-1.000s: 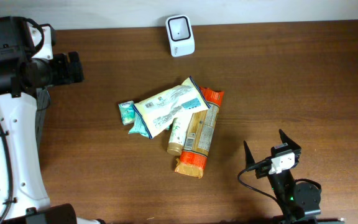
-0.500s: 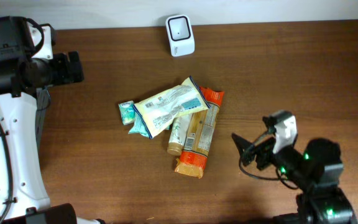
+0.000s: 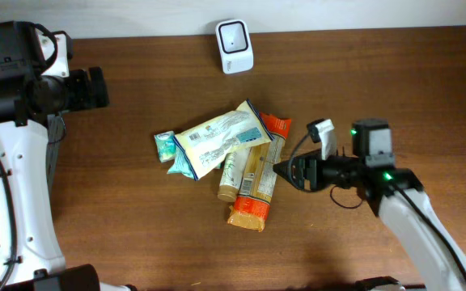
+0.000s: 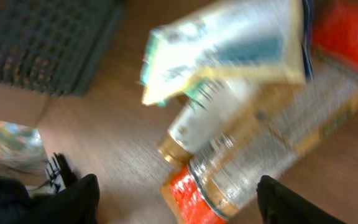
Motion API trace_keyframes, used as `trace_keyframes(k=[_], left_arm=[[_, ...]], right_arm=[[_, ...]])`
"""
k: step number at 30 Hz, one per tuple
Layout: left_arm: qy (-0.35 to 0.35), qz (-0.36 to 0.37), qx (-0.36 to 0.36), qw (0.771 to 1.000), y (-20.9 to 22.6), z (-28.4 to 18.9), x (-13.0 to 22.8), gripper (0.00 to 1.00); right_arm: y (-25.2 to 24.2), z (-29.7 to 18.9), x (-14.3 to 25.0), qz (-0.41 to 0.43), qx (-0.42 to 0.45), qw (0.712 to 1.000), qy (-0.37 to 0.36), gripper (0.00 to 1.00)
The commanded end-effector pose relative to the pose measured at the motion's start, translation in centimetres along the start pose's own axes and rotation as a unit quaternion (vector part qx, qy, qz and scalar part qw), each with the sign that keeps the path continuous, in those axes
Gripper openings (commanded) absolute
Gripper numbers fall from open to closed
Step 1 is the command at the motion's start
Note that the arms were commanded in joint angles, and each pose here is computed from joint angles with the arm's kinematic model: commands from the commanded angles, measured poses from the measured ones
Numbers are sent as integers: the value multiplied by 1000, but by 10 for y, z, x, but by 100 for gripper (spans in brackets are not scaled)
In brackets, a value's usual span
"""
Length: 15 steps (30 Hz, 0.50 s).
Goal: Scan the item barcode
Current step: 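Reach the right gripper to the snack bag and grasp it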
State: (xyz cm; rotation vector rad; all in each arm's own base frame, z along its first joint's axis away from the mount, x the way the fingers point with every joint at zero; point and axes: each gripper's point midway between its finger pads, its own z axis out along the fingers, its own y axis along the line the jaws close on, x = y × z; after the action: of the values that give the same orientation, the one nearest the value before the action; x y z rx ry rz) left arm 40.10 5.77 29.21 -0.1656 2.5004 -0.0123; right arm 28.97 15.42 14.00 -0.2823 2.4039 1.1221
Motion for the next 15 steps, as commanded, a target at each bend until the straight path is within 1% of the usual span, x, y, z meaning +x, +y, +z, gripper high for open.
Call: trace_keyframes(k=[1, 2, 3, 5, 10, 12, 15], left_arm=[[-6, -3, 3, 1000, 0, -3, -3, 99], [-6, -3, 3, 1000, 0, -3, -3, 99], [-6, -3, 3, 1000, 0, -3, -3, 99], [-6, -3, 3, 1000, 0, -3, -3, 99], [-6, -3, 3, 1000, 0, -3, -3, 99], [-6, -3, 3, 1000, 0, -3, -3, 99], [-6, -3, 3, 1000, 0, -3, -3, 99]], right_arm=[[-28, 15, 1, 112, 30, 993, 14, 72], [-42, 21, 4, 139, 52, 989, 19, 69], [-55, 25, 9, 153, 75, 985, 26, 68], [-78, 35, 15, 155, 121, 980, 32, 69], [-91, 71, 23, 147, 121, 981, 49, 68], [-94, 81, 24, 152, 118, 980, 50, 68], [-102, 98, 25, 137, 118, 982, 48, 68]])
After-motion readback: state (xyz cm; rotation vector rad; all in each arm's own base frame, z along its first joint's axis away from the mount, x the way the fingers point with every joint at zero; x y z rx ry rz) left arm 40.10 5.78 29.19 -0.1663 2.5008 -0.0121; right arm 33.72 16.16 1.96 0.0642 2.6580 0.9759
